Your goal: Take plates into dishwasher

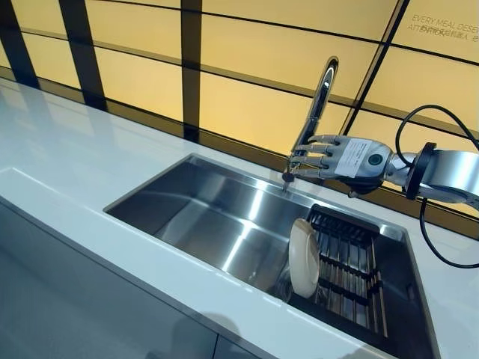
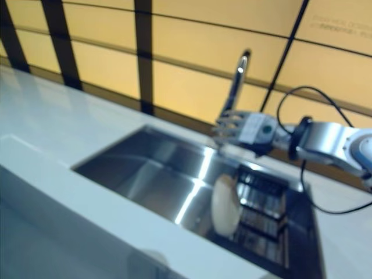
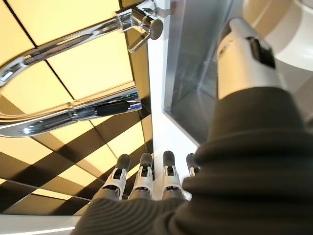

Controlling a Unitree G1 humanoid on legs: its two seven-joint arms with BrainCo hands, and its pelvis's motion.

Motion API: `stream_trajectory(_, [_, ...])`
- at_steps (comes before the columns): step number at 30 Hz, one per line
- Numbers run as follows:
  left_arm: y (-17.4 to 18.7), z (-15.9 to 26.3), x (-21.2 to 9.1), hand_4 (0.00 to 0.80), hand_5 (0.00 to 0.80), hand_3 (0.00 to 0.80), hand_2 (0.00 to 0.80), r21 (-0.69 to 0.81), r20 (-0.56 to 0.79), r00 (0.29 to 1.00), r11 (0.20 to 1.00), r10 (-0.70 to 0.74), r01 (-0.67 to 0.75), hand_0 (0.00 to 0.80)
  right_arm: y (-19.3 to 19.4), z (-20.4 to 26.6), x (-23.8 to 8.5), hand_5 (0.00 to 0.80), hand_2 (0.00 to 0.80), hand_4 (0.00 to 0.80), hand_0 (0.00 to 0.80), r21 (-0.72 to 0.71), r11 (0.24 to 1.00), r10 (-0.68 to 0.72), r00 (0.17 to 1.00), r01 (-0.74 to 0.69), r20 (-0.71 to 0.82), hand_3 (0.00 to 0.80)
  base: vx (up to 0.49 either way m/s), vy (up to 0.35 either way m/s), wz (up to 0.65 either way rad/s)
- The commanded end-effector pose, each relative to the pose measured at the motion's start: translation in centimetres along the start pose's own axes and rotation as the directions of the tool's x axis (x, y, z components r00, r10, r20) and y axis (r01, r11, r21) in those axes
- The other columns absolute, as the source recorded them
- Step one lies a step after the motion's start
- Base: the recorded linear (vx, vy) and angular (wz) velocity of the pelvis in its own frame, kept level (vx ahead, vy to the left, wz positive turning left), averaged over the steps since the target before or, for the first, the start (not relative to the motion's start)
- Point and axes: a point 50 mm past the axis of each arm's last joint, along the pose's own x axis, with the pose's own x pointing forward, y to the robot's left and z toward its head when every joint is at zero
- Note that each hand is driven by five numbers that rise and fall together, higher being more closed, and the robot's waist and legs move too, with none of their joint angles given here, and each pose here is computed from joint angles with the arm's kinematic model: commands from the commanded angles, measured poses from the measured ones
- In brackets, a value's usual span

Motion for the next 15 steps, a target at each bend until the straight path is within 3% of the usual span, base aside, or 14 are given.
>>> stream_trajectory(1, [0.5,1.6,0.4,0.000,0.000,0.000,0.000,0.073,0.053,0.999,0.997,-0.001,-0.002,0.000,-0.6,-1.0,0.7,0.000,0.000,0.000,0.000,-0.022,0.999,0.041,0.999,-0.042,-0.005,0.000,0.009,0.017,0.03])
stream_trajectory(15, [0.4,1.8,0.4,0.000,0.000,0.000,0.000,0.072,0.059,0.998,0.997,-0.006,0.002,0.000,0.1,0.5,2.0,0.000,0.000,0.000,0.000,0.047,0.997,0.063,0.996,-0.066,0.060,0.000,0.001,0.002,0.01])
